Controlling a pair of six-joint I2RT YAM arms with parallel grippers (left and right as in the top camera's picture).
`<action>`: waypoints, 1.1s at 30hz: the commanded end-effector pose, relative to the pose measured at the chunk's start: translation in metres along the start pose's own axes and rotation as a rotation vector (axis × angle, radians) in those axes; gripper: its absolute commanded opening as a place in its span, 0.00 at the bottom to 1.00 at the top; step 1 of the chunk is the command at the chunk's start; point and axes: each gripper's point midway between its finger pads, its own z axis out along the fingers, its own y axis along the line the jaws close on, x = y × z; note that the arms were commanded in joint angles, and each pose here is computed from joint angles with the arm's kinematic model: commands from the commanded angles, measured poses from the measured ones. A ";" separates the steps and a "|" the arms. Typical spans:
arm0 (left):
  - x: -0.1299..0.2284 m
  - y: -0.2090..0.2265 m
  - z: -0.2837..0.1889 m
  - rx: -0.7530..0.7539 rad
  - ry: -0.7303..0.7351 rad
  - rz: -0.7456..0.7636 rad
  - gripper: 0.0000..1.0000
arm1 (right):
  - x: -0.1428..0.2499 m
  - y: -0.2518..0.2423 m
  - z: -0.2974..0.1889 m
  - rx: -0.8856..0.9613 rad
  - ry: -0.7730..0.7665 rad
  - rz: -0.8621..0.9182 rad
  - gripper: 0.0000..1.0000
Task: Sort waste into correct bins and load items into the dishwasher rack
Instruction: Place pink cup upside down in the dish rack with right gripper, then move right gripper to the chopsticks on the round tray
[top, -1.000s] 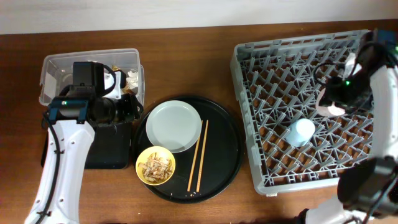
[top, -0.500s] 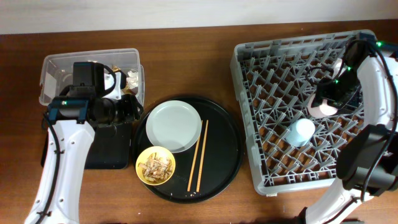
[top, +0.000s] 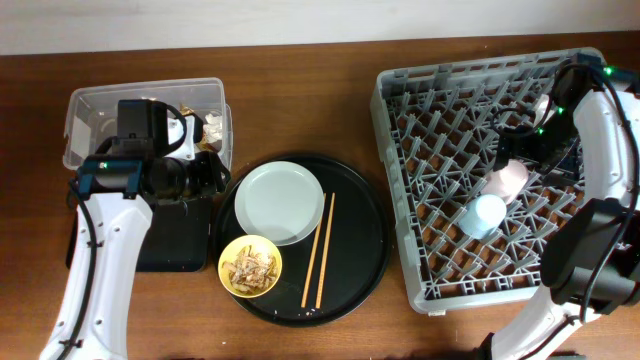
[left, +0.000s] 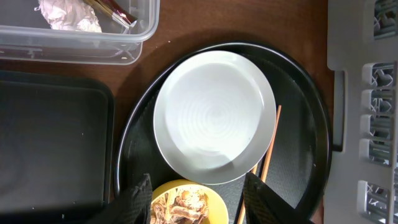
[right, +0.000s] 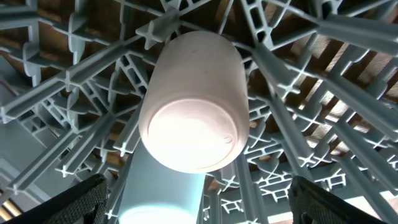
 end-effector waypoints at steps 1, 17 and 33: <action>-0.001 0.004 -0.005 -0.023 -0.014 0.014 0.47 | 0.002 0.010 -0.007 -0.062 0.002 0.003 0.92; 0.027 0.072 -0.021 -0.426 0.056 -0.137 0.55 | 0.090 0.198 -0.089 -0.285 -0.200 -0.603 0.90; 0.030 0.095 -0.030 -0.488 0.060 -0.188 0.65 | 0.159 0.262 0.045 -0.085 0.149 -0.550 0.82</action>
